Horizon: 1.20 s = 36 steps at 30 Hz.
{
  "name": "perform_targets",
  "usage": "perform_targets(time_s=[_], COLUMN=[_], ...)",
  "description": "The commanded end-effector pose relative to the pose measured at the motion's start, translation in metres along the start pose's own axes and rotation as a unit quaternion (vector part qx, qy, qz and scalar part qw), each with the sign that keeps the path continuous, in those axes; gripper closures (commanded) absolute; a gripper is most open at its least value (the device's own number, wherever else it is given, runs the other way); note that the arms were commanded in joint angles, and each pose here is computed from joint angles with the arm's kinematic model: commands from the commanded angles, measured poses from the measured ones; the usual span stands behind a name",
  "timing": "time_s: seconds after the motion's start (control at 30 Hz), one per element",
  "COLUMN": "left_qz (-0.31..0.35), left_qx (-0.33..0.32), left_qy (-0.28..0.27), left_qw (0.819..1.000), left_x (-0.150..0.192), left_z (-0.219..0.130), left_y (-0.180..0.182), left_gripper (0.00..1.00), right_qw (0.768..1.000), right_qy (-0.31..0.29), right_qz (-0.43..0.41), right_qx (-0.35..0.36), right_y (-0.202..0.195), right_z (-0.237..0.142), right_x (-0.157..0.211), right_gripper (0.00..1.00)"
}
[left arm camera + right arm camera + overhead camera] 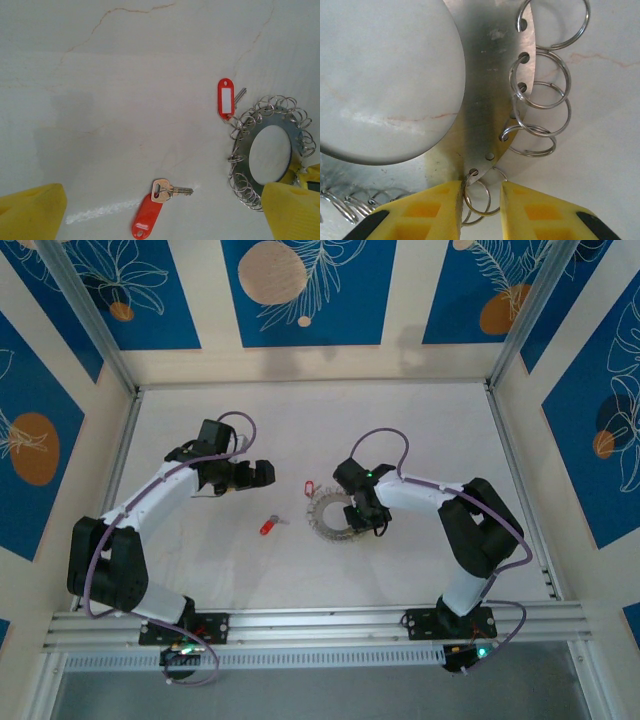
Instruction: Put the keys on the keyring
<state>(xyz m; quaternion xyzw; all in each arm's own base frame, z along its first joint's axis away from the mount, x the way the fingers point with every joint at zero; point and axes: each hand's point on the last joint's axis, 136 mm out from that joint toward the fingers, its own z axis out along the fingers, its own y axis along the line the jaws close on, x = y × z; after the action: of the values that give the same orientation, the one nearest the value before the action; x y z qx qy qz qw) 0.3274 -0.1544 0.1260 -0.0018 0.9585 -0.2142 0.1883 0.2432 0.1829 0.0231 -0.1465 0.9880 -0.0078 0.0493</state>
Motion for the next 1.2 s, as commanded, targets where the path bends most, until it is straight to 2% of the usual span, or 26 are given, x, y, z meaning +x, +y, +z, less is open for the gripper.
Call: perform_targets(time_s=[0.0,0.23,0.53,0.67,0.9,0.97,1.1,1.17], left_qz=[0.014,0.014,0.017,0.018,0.023,0.023,0.024,0.025], left_qx=[0.001,0.001,-0.003,-0.002,-0.005,-0.009,-0.007,-0.009], left_qy=[-0.001,-0.002,-0.008,-0.003,-0.009,-0.014,-0.007,-0.013], left_qw=[1.000,1.000,1.000,1.000,1.000,1.000,1.000,1.000], left_x=[-0.004,-0.005,-0.005,-0.005,-0.006,-0.007,-0.005,-0.006], left_z=[-0.005,-0.005,-0.006,-0.007,-0.010,-0.011,-0.010,-0.011], left_y=[-0.007,-0.008,-0.007,-0.008,-0.008,-0.007,-0.007,-0.006], left_gripper=[0.00,0.00,0.00,0.00,0.00,0.00,0.00,0.00], right_qw=[1.000,0.997,0.996,0.999,0.995,0.989,0.963,0.940], right_qy=[0.004,0.010,0.013,-0.001,-0.042,-0.055,-0.072,-0.074], right_qz=[-0.002,-0.019,-0.029,-0.008,0.079,0.129,0.238,0.295], right_qx=[0.023,0.081,0.081,0.044,-0.039,-0.050,-0.105,-0.151], right_y=[-0.006,-0.018,-0.010,0.000,0.014,0.007,-0.004,-0.009], right_z=[-0.002,-0.003,-0.001,-0.006,-0.031,-0.035,-0.033,-0.030], right_x=[0.004,0.006,0.004,-0.005,-0.014,-0.014,-0.009,-0.006], right_gripper=[0.69,0.65,0.66,0.65,0.65,0.65,0.59,0.59])
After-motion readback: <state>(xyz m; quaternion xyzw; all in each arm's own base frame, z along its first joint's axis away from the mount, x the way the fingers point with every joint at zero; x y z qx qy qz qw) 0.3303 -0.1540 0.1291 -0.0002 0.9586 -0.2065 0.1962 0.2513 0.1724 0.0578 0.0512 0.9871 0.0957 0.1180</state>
